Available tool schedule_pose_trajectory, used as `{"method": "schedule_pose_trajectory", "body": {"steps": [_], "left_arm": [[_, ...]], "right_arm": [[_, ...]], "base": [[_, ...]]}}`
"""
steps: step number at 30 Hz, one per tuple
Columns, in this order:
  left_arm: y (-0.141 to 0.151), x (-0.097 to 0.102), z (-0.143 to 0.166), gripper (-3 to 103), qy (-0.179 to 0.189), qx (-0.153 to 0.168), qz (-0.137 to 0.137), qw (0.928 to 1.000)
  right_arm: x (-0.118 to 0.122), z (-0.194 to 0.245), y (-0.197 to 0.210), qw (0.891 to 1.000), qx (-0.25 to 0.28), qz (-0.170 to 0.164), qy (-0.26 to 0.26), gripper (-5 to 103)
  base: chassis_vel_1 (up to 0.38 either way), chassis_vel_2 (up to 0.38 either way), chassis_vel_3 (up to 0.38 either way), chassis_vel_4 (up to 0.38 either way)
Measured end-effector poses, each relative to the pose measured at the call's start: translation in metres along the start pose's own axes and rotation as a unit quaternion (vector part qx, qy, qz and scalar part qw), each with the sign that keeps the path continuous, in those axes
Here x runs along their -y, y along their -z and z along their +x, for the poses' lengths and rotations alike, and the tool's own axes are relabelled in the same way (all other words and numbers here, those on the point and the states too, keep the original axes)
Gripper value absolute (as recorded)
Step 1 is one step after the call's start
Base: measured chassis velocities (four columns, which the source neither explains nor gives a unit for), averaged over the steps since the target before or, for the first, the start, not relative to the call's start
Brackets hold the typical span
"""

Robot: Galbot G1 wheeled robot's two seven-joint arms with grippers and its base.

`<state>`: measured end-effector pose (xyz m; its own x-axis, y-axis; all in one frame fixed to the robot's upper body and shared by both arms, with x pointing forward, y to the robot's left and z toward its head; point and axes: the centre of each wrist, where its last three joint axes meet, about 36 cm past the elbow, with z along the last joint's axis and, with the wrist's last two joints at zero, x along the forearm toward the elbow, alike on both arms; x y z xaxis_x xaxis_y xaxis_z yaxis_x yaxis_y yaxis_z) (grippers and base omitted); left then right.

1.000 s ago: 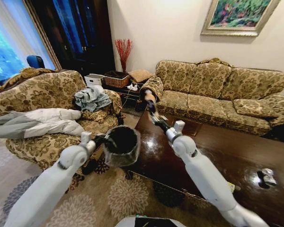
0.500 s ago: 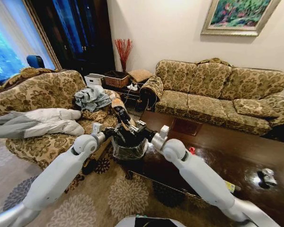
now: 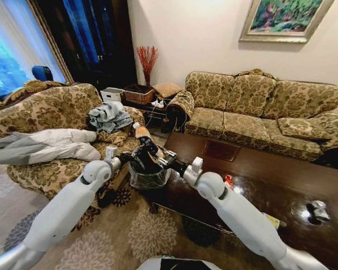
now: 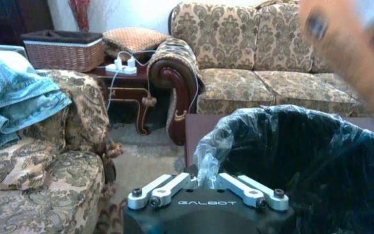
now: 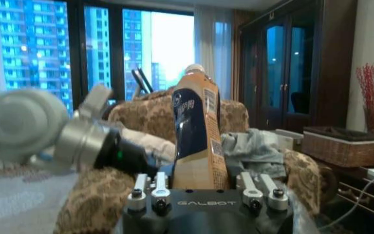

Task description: Move to the front of the table and place the trash on the table into the trash bin.

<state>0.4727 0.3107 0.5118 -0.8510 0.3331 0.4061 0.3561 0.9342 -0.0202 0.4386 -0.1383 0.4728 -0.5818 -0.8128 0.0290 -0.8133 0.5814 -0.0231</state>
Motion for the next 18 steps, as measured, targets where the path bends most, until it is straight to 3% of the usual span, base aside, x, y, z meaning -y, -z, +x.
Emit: {"method": "schedule_pose_trajectory", "body": {"steps": [5, 9, 12, 18], "left_arm": [[0.001, 0.002, 0.002, 4, -0.001, 0.004, -0.001, 1.0], [0.001, 0.003, 0.006, 4, -0.001, 0.006, 0.0, 1.0], [0.0, 0.005, 0.007, 4, -0.001, 0.007, 0.002, 1.0], [0.0, 0.01, 0.01, 4, -0.001, 0.01, 0.004, 0.9999]], "right_arm": [[-0.004, 0.005, -0.002, 1.0, 0.0, -0.002, 0.0, 66], [-0.005, 0.02, 0.01, 1.0, 0.014, -0.006, -0.01, 88], [-0.005, 0.035, 0.019, 0.999, 0.022, -0.01, -0.027, 97], [0.001, 0.063, 0.028, 0.997, 0.032, -0.014, -0.07, 100]], "base": [[0.0, 0.0, 0.0, 0.0], [0.0, 0.0, 0.0, 0.0], [0.0, 0.0, 0.0, 0.0], [0.0, 0.0, 0.0, 0.0]]}}
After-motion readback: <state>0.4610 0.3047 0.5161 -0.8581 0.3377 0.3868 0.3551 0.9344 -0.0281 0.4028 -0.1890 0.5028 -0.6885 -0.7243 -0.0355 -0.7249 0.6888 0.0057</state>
